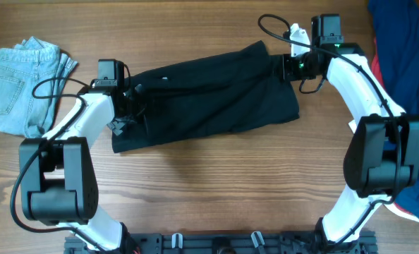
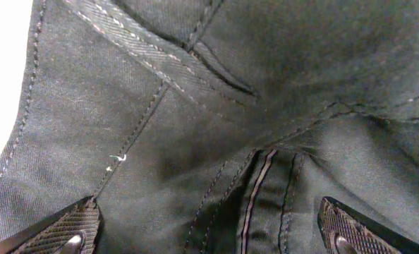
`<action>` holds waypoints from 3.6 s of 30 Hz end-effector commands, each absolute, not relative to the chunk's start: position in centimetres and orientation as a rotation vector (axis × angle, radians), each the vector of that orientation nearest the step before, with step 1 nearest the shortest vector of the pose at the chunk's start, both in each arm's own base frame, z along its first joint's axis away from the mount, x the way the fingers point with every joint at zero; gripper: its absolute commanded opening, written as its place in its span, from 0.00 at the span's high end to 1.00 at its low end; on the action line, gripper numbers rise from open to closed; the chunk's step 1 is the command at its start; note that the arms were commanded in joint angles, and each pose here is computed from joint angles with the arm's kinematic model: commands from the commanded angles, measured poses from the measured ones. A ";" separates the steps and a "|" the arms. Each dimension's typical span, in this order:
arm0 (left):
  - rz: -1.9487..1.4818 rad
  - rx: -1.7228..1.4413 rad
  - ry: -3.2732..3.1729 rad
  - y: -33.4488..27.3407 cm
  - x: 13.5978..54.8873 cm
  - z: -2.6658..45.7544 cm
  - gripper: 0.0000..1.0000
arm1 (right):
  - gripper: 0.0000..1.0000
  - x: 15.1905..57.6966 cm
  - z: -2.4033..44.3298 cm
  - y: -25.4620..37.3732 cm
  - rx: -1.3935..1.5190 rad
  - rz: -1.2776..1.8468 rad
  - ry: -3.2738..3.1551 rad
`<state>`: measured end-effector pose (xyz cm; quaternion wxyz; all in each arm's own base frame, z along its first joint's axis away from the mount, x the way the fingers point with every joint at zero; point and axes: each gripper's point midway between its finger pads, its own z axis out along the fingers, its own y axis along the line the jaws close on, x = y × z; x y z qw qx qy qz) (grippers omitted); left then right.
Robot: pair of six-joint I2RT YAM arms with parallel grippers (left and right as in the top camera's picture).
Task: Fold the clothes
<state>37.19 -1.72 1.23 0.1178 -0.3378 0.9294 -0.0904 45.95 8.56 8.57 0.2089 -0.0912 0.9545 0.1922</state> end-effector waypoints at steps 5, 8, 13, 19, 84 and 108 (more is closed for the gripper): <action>-0.245 -0.985 2.735 -1.3 36.6 0.8 0.00 | 0.91 45.8 9.1 8.6 -0.235 0.554 2.654; -0.245 -0.985 2.735 -1.3 36.6 0.8 0.00 | 0.91 45.7 9.0 8.6 -0.235 0.554 2.656; -0.245 -0.985 2.735 -1.3 36.6 0.8 0.00 | 0.79 45.4 8.8 8.4 -0.229 0.544 2.677; -0.245 -0.985 2.735 -1.3 36.6 0.8 0.00 | 0.80 43.4 7.2 7.2 -0.198 0.472 2.792; -0.305 -0.879 2.459 -0.9 44.0 1.5 0.03 | 0.71 52.2 -0.8 13.0 -0.180 0.506 2.559; -0.275 -0.922 2.513 -0.2 42.6 0.6 0.02 | 0.86 45.7 7.2 12.2 -0.585 0.719 2.621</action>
